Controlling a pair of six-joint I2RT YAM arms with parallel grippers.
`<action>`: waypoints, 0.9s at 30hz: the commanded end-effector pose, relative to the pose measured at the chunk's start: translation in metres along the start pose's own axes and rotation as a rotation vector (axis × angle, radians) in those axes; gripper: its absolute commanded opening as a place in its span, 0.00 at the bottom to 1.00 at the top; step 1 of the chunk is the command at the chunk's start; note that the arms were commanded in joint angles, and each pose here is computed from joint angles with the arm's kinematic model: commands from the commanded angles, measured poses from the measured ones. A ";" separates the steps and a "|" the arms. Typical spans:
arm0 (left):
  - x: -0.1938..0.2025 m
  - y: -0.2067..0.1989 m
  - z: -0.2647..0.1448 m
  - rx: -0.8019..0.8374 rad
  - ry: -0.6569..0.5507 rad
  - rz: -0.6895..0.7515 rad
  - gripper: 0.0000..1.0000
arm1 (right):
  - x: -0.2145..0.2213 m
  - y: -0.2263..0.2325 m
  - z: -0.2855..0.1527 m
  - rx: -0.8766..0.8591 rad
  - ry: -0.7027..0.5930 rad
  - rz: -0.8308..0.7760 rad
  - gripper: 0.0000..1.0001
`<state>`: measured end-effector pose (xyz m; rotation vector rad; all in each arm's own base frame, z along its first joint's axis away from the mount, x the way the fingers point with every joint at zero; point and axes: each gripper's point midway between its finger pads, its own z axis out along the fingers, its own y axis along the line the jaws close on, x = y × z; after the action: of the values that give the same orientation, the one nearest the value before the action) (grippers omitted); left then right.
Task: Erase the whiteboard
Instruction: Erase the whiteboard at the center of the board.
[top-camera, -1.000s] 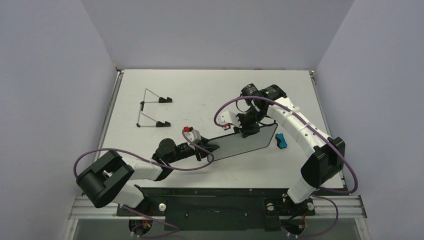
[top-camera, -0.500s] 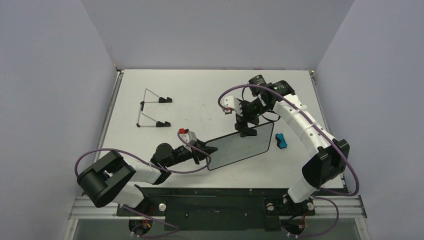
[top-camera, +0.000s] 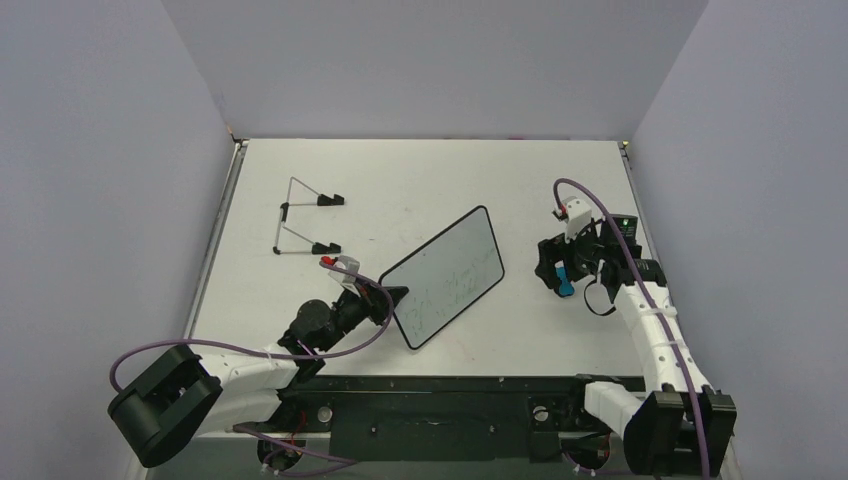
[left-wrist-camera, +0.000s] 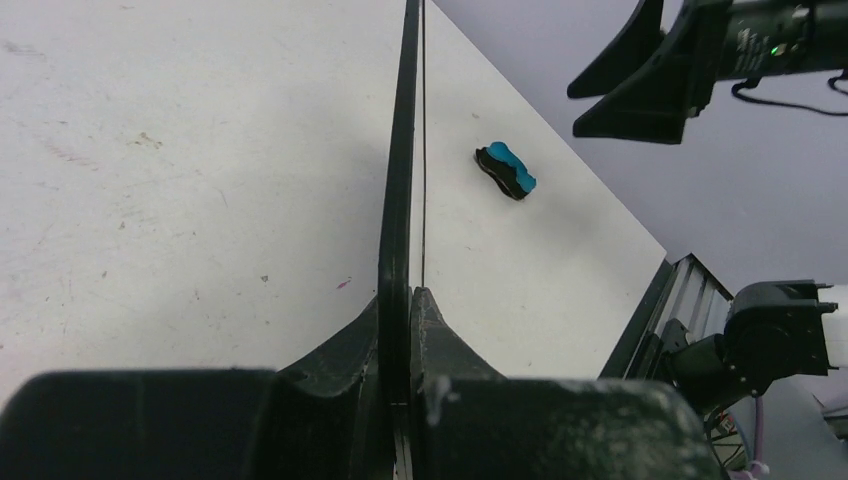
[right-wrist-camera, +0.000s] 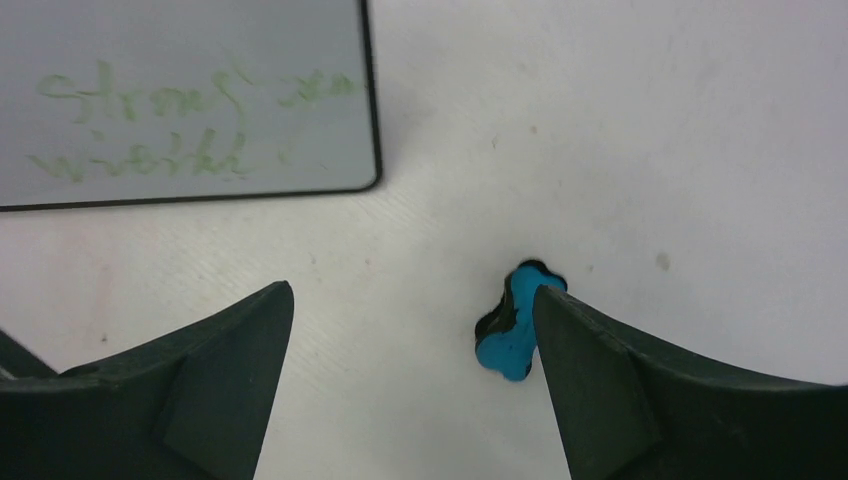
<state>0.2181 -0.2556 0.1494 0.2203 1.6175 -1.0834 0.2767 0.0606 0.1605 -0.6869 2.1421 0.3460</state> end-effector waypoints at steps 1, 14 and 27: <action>-0.017 0.011 0.003 -0.106 -0.058 -0.019 0.00 | 0.008 -0.068 0.004 0.306 0.018 0.207 0.80; -0.018 0.004 -0.002 -0.082 -0.076 0.002 0.00 | 0.075 -0.087 0.049 0.301 0.389 0.295 0.56; -0.014 0.001 -0.003 -0.062 -0.069 0.001 0.00 | 0.113 -0.080 0.060 0.245 0.564 0.325 0.41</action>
<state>0.2215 -0.2471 0.1516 0.1279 1.6326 -1.0312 0.2960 -0.0097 0.0265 -0.3057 2.7917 0.1122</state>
